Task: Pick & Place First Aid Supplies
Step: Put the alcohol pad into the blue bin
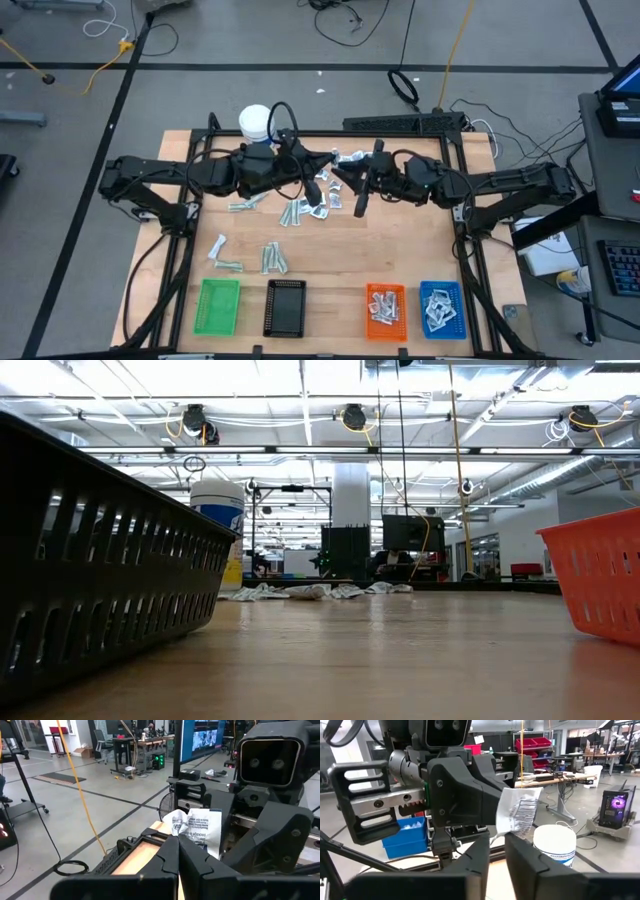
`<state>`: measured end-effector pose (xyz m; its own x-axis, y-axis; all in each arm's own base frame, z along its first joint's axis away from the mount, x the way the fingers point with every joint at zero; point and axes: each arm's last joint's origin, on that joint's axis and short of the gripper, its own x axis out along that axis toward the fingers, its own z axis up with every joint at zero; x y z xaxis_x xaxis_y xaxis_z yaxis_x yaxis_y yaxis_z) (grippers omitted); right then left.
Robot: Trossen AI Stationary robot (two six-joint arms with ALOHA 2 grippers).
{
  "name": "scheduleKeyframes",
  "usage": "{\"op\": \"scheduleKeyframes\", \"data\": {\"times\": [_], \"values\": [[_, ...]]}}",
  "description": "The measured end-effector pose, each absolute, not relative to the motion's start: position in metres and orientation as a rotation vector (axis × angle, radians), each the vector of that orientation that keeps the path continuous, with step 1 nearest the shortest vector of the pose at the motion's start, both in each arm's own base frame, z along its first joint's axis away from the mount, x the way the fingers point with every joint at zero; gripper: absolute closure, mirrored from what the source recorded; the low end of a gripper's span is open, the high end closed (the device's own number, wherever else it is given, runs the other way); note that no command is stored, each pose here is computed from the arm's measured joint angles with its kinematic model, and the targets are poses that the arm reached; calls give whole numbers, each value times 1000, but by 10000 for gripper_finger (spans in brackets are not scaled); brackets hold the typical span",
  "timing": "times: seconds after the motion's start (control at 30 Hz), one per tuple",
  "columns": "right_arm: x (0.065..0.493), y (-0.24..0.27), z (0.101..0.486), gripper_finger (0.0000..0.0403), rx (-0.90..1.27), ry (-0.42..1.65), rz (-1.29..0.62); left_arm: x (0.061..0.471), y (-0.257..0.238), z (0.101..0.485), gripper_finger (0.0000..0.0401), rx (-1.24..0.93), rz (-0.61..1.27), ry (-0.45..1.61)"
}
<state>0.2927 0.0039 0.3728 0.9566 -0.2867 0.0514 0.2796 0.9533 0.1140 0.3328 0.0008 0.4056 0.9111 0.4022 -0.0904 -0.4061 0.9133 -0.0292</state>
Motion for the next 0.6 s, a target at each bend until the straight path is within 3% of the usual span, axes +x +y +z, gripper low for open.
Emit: {"op": "scheduleKeyframes", "data": {"times": [0.2, 0.33, 0.43, 0.6], "values": [[293, 4, 373, 274, 149, -74, -285, 333, 1, 405, 401, -47, 417, 85], [293, 4, 373, 265, 155, -74, -285, 333, 0, 404, 401, -36, 415, 98], [293, 4, 373, 295, 155, -74, -285, 333, -1, 404, 401, -35, 411, 100], [293, 4, 372, 390, 136, -67, -287, 332, -6, 403, 401, -24, 401, 114]]}}
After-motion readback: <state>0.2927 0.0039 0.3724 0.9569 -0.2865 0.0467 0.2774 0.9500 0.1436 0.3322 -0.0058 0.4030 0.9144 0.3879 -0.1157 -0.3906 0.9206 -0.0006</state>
